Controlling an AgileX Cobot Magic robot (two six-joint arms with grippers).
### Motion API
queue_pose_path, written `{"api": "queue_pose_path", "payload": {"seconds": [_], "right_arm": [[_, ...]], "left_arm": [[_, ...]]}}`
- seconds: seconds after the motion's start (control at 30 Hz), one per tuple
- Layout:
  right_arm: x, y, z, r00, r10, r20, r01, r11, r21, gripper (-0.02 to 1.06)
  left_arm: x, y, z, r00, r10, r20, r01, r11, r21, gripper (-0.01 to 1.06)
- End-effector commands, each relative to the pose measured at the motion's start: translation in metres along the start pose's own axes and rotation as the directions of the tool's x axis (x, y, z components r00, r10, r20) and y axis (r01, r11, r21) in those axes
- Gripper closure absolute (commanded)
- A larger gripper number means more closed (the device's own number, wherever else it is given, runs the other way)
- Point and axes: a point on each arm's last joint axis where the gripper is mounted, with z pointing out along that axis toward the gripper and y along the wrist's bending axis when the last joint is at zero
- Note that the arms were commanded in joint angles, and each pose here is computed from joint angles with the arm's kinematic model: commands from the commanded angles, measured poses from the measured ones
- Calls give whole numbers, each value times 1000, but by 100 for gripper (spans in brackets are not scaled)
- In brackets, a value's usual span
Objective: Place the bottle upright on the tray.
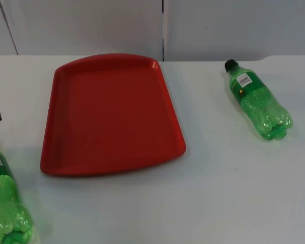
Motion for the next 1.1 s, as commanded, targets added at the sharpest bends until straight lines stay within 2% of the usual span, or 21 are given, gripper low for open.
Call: {"api": "queue_pose_path", "payload": {"seconds": [0.0, 0.3, 0.47, 0.57, 0.63, 1.07], "right_arm": [[2, 0, 1, 1000, 1, -2, 0, 1000, 5, -1], [2, 0, 1, 1000, 1, -2, 0, 1000, 5, -1], [2, 0, 1, 1000, 1, -2, 0, 1000, 5, -1], [2, 0, 1, 1000, 1, -2, 0, 1000, 5, -1], [2, 0, 1, 1000, 1, -2, 0, 1000, 5, -1], [2, 0, 1, 1000, 1, -2, 0, 1000, 5, -1]], "left_arm": [[-2, -3, 5, 1000, -14, 1, 14, 1000, -2, 17], [-1, 1, 49, 996, -33, -88, 27, 998, -64, 17], [-4, 0, 62, 997, -43, -65, 39, 997, -69, 17], [-7, 3, 70, 998, -46, -50, 40, 993, -114, 17], [-9, 3, 71, 998, -37, -50, 31, 992, -119, 17], [-10, -4, 108, 994, -18, -104, 3, 991, -136, 17]]}}
